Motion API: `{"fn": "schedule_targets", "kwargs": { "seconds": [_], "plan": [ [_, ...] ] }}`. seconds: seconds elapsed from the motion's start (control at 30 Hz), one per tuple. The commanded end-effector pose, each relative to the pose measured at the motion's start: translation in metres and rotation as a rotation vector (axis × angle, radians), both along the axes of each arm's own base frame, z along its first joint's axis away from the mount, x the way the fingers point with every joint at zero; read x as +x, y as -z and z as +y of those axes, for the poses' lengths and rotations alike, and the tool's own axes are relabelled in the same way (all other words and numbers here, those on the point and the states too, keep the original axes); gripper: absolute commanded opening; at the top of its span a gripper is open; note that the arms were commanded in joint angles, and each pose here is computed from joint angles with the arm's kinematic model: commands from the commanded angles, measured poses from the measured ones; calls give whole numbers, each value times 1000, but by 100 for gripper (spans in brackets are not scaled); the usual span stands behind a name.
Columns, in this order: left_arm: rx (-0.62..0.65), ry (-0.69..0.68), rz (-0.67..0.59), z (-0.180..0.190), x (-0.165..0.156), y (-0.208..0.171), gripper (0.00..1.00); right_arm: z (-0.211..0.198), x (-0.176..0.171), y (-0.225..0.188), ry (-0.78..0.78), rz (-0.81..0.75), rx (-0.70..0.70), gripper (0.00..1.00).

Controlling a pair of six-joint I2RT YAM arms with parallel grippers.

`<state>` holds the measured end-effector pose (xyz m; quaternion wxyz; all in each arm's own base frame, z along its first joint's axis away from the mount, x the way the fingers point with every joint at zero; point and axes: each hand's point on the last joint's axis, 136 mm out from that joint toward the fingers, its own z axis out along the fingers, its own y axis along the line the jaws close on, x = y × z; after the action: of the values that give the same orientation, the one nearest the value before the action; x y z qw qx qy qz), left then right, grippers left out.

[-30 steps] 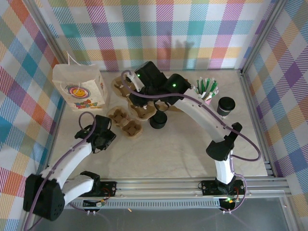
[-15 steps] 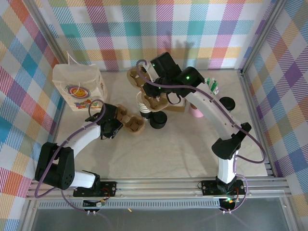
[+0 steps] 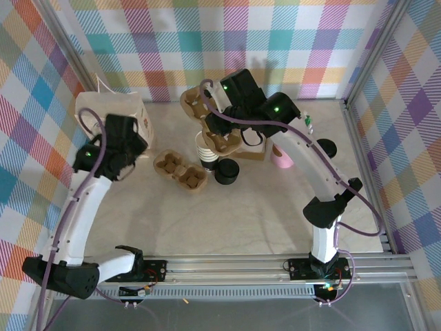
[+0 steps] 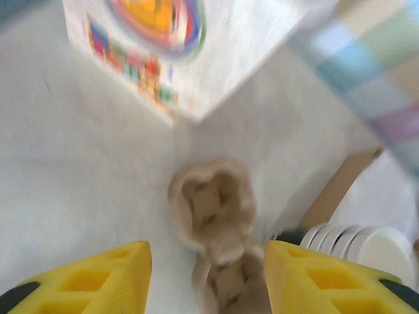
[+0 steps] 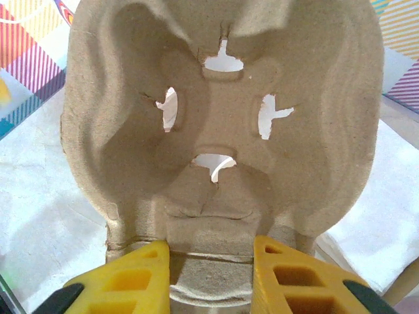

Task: Pack the takeout coffee

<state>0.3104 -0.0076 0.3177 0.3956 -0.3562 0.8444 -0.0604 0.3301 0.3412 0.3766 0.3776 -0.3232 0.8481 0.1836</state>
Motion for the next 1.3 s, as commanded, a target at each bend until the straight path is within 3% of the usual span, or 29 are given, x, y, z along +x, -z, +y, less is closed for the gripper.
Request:
{"fn": "schedule_targets", "kwargs": {
  "seconds": [0.0, 0.07, 0.3, 0.57, 0.8, 1.27],
  "plan": [
    [228, 20, 48, 37, 15, -31, 51, 1, -5, -5, -36, 1, 28, 27],
    [242, 16, 36, 53, 39, -48, 53, 2, -9, -4, -53, 9, 40, 27],
    [184, -67, 51, 123, 104, -55, 55, 6, -19, -3, -84, 54, 78, 27],
    [155, -165, 107, 208, 122, -33, 59, 2, -27, -3, -71, 81, 101, 26],
    [106, -102, 119, 226, 137, -10, 64, -2, -30, 4, -68, 86, 101, 27],
    [59, -22, 188, 223, 155, 30, 63, 2, -30, 13, -91, 96, 87, 27]
  ]
}}
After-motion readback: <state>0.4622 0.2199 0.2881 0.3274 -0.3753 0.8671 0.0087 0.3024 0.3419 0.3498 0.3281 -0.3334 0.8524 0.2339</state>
